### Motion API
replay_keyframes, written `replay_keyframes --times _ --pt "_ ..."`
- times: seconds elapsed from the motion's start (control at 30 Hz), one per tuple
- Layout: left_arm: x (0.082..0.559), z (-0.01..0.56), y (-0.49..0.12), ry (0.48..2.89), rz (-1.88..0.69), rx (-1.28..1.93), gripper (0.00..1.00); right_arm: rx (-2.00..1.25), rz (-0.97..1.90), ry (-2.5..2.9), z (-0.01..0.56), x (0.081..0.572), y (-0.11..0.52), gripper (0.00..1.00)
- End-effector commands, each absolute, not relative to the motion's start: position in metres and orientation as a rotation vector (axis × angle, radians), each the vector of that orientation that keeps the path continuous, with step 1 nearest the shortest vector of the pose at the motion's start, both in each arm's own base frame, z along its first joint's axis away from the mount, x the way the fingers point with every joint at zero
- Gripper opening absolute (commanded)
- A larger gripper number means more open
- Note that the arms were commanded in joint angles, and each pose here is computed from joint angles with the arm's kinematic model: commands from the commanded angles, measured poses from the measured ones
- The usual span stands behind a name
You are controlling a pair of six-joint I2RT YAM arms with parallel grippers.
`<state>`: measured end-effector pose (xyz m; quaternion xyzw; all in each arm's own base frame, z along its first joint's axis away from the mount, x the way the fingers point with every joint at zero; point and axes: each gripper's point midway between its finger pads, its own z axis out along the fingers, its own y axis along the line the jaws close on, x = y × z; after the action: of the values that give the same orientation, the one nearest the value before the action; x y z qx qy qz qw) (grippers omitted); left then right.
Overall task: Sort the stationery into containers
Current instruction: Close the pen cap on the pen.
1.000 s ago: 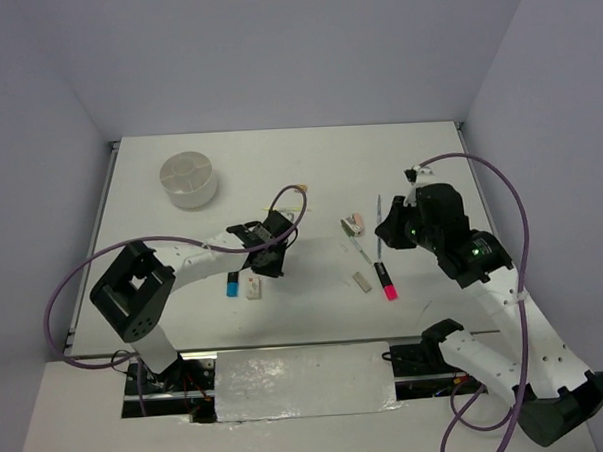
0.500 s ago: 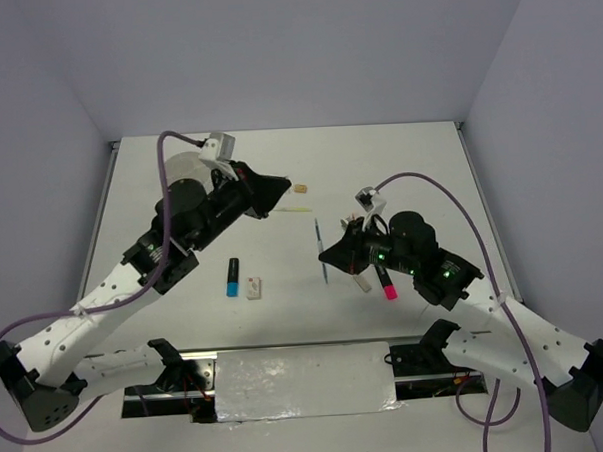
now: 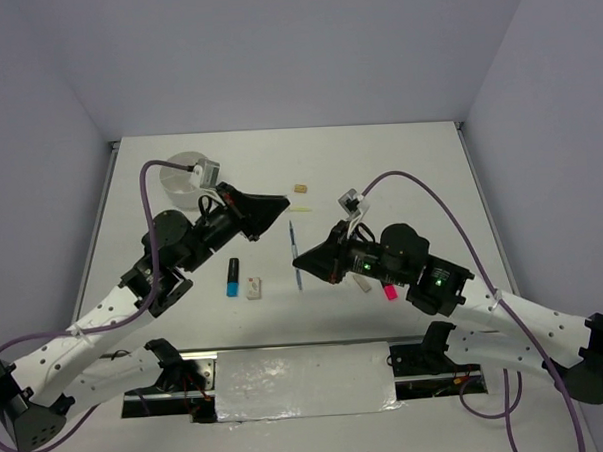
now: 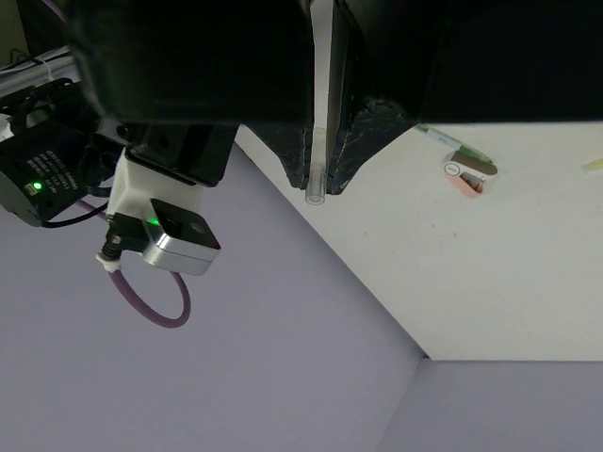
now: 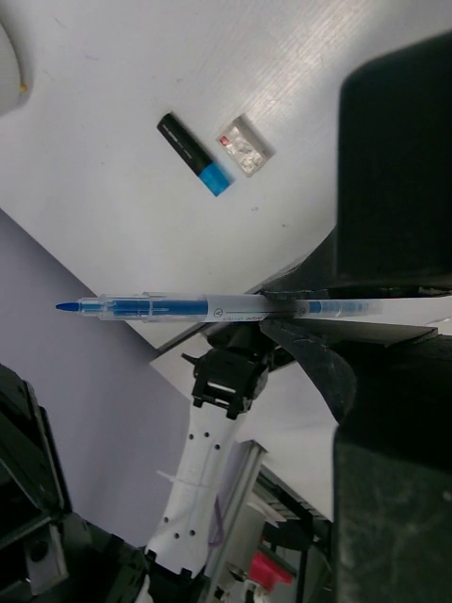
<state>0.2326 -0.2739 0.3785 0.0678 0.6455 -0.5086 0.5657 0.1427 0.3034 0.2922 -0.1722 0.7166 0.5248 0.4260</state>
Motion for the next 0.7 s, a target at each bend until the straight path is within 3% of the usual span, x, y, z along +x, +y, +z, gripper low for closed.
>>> replay_keyframes --times 0.0,0.67 --pt "0.221 0.422 -0.262 1.357 -1.257 0.138 0.0 -0.373 1.31 1.678 0.332 0.152 0.304 0.0" --pt "0.224 0.411 -0.26 1.393 -1.231 0.121 0.0 -0.4 1.273 1.686 0.342 0.156 0.315 0.0"
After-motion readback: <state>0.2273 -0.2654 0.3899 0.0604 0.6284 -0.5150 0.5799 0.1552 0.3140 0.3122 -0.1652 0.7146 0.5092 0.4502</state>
